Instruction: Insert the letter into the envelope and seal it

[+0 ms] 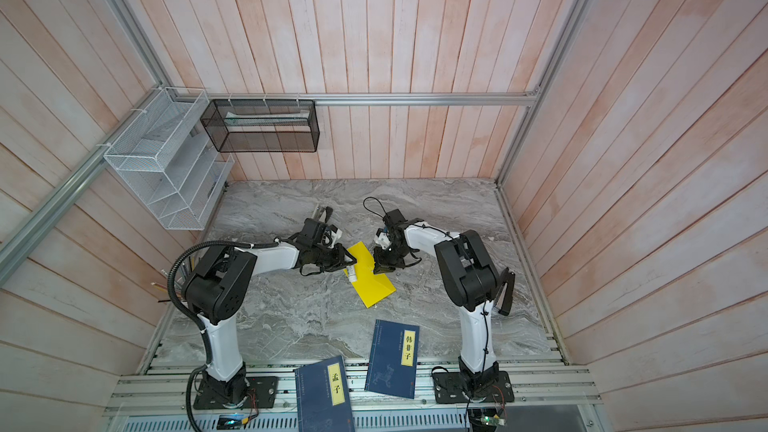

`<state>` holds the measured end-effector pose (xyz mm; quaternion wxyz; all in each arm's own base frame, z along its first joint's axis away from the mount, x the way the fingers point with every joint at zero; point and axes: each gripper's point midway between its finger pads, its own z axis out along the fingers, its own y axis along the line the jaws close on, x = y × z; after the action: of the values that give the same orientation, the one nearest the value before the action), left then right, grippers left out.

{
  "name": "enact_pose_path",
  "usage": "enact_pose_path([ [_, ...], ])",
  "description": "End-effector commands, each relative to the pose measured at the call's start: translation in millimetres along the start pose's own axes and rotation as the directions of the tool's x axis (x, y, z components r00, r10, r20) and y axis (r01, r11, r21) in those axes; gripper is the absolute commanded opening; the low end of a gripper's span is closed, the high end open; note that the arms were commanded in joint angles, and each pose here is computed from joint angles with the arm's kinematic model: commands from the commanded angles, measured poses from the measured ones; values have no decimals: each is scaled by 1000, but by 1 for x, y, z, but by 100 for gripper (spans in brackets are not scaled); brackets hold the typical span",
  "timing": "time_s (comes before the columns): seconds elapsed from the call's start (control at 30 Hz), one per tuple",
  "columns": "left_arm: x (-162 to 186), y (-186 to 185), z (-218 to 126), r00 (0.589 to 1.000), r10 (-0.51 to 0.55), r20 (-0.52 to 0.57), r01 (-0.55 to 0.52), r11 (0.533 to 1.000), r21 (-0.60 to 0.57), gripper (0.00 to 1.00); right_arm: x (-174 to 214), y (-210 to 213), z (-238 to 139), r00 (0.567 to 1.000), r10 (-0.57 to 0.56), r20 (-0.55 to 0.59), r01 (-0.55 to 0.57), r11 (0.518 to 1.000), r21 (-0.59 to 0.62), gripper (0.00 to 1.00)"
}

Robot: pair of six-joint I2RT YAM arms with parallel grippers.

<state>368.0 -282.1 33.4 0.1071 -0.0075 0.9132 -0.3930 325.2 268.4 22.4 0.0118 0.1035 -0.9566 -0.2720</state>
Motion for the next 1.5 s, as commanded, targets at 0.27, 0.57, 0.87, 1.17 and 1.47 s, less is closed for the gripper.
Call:
enact_pose_path([
  [0.27, 7, 22, 3, 1000, -4, -16, 3, 997, -76, 0, -16, 30, 8, 999, -37, -29, 36, 999, -36, 0],
  [0.57, 7, 21, 3, 1000, -3, -16, 1, 997, -76, 0, -7, 27, 25, 997, -34, -74, 30, 998, -47, 0],
  [0.87, 7, 22, 3, 1000, -3, -16, 1, 997, -80, 0, 14, 7, 37, 991, -11, -135, 12, 1000, 4, 0],
  [1.17, 6, 23, 4, 1000, -3, -14, 2, 996, -84, 0, 37, -19, 29, 987, 23, -158, -8, 996, 92, 0],
  [1.47, 7, 23, 3, 1000, -2, -14, 0, 996, -84, 0, 47, -43, 23, 985, 71, -158, -49, 990, 134, 0],
])
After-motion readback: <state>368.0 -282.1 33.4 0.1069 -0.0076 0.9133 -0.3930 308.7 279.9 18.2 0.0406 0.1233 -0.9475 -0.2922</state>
